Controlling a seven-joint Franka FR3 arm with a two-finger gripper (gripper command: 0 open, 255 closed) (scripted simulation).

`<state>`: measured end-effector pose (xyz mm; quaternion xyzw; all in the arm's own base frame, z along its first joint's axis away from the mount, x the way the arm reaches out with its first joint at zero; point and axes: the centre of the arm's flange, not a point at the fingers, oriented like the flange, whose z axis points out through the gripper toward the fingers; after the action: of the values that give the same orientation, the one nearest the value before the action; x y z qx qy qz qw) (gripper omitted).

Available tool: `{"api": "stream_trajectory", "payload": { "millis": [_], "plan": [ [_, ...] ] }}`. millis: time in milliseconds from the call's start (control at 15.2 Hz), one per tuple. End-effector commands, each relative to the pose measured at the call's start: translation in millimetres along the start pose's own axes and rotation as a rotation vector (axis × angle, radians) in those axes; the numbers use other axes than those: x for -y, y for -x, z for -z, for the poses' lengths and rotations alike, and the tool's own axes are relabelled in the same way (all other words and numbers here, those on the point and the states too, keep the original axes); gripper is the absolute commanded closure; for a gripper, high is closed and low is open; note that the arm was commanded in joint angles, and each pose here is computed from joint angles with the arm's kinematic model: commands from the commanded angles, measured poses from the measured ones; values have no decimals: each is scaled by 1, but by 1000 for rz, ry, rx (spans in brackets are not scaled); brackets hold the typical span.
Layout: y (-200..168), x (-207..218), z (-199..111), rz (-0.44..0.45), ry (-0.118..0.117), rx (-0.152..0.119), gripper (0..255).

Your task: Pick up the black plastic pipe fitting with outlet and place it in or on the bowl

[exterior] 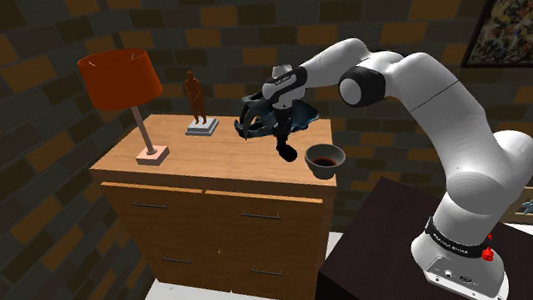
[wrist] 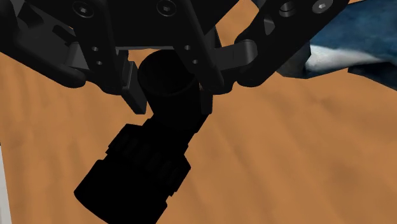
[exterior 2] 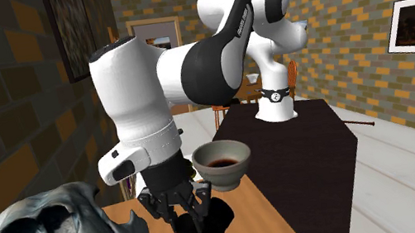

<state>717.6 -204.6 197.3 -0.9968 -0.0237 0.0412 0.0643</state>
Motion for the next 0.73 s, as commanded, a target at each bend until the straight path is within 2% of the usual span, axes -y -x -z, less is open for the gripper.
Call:
{"api": "stream_trajectory", "payload": {
  "millis": [0, 330, 660],
  "plan": [
    [0, 1, -3, 1, -3, 4, 255],
    [0, 1, -2, 2, -3, 4, 255],
    [2, 5, 24, 2, -3, 4, 255]
  ]
}}
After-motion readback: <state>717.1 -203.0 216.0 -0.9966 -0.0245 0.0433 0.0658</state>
